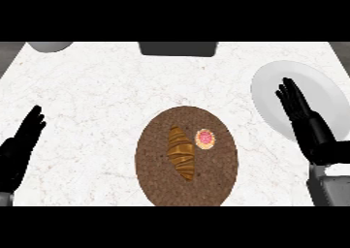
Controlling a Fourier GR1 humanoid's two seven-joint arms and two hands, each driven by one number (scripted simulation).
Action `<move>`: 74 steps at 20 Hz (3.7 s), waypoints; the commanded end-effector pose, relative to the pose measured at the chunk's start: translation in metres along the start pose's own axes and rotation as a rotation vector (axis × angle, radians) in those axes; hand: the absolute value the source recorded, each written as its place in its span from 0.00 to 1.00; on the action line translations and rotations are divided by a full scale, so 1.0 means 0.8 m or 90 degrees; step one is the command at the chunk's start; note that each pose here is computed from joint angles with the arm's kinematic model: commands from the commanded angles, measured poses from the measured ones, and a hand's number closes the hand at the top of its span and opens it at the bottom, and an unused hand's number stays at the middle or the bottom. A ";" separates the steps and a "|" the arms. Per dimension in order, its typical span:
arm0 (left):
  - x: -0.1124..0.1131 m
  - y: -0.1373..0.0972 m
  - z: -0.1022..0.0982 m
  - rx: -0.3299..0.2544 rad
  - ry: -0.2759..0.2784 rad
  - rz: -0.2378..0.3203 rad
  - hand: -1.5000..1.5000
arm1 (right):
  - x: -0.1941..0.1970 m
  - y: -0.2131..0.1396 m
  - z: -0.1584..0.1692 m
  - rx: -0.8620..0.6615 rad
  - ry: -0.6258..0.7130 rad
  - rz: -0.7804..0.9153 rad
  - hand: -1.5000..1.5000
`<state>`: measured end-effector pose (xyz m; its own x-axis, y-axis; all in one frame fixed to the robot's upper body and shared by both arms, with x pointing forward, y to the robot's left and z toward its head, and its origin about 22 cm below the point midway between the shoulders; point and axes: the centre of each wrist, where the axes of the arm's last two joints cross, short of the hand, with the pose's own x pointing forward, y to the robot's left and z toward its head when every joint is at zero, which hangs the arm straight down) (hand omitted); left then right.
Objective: Pick the croissant from the placemat and place it in the plate
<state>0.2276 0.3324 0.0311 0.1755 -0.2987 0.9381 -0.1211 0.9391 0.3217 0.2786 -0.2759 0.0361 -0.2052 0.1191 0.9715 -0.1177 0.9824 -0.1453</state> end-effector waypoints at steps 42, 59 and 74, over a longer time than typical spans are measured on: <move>0.013 -0.082 -0.067 -0.066 0.002 0.090 0.50 | 0.013 0.151 -0.106 0.629 -0.077 0.450 0.00; 0.013 -0.076 -0.064 -0.065 -0.001 0.088 0.50 | 0.010 0.226 -0.111 0.683 -0.026 0.554 0.00; 0.027 -0.069 -0.067 -0.075 -0.002 0.089 0.50 | -0.033 0.264 -0.091 0.806 -0.061 0.590 1.00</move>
<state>0.2897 0.2819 0.0225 0.1620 -0.1587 0.9739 -0.0348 0.9854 0.1664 0.3410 -0.0665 0.0184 -0.6932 0.5844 0.4218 -0.5908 -0.1255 -0.7970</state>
